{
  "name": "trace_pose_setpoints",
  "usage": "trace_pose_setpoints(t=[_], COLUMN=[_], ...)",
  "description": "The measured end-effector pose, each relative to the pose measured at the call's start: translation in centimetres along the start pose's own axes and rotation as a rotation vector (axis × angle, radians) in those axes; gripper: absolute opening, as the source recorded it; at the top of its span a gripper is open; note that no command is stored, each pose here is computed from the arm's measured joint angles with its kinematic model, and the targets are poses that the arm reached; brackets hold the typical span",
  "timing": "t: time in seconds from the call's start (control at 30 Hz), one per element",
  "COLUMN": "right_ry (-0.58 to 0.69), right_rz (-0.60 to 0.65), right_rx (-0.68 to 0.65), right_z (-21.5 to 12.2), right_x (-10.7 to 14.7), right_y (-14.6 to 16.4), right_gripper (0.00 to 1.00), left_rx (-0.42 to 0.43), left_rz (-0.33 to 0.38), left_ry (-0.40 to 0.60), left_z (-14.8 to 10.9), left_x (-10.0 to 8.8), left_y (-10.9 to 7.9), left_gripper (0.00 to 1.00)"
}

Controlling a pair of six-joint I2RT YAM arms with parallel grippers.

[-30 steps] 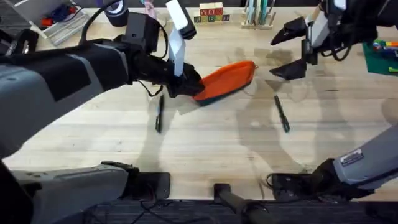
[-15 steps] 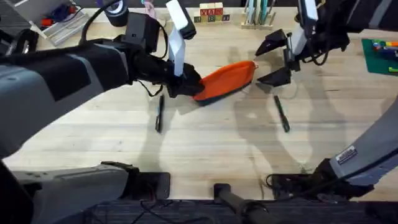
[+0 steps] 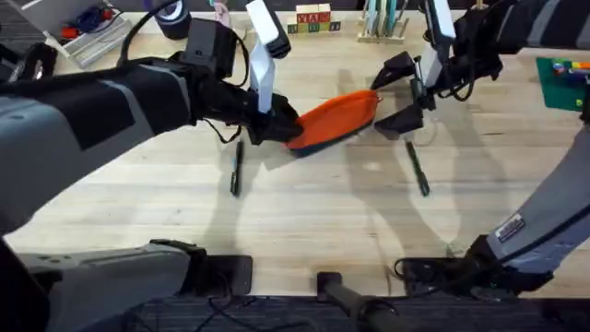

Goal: Unzip the bag, pick up the pens from the table one at a time and place them inside, then zip the bag closed.

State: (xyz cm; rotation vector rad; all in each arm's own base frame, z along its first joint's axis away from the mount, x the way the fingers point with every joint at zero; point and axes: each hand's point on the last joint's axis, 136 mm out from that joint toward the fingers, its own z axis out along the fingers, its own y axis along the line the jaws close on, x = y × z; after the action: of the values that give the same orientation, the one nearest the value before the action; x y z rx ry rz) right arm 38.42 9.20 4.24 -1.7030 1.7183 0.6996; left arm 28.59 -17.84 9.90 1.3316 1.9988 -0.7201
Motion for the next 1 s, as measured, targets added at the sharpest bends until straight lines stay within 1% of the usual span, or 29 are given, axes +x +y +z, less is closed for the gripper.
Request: trace_pose_setpoints(t=[0.03, 0.1, 0.17, 0.3, 0.33, 0.37, 0.43, 0.47, 0.5, 0.57, 1.0], right_ry=[0.0, 0.0, 0.0, 0.0, 0.0, 0.0, 0.003, 0.003, 0.004, 0.004, 0.004], right_rz=[0.0, -0.003, -0.007, -0.009, -0.01, -0.013, -0.01, -0.012, -0.013, -0.013, 0.015], right_rx=[-0.001, -0.002, -0.005, -0.008, -0.008, -0.008, -0.012, -0.01, -0.008, -0.008, -0.006], right_z=[0.03, 0.1, 0.2, 0.26, 0.27, 0.27, 0.27, 0.27, 0.26, 0.26, 0.24], right_x=[-0.03, -0.08, -0.16, -0.24, -0.23, -0.23, -0.19, -0.18, -0.18, -0.18, -0.2], right_y=[0.02, 0.03, 0.06, 0.14, 0.13, 0.12, 0.25, 0.19, 0.13, 0.12, 0.07], right_gripper=[0.995, 0.942, 0.826, 0.677, 0.622, 0.54, 0.296, 0.135, 0.058, 0.034, 0.03], left_rx=[0.0, 0.0, 0.0, 0.0, 0.0, 0.0, 0.0, 0.001, 0.001, 0.001, 0.001], left_rz=[0.0, 0.0, 0.0, 0.0, 0.0, 0.0, 0.0, -0.001, -0.001, -0.001, -0.001], left_ry=[0.0, 0.0, 0.0, 0.0, 0.0, 0.0, 0.0, 0.001, 0.001, 0.001, 0.001], left_z=[0.0, 0.0, 0.0, 0.0, 0.0, 0.0, 0.0, 0.0, 0.0, 0.0, 0.0], left_x=[0.0, 0.0, 0.0, 0.0, 0.0, 0.0, 0.01, 0.02, 0.02, 0.02, 0.02], left_y=[0.0, 0.0, 0.0, 0.0, 0.0, 0.0, -0.01, -0.02, -0.02, -0.02, -0.02], left_gripper=[0.042, 0.042, 0.042, 0.042, 0.042, 0.042, 0.042, 0.042, 0.042, 0.042, 0.042])
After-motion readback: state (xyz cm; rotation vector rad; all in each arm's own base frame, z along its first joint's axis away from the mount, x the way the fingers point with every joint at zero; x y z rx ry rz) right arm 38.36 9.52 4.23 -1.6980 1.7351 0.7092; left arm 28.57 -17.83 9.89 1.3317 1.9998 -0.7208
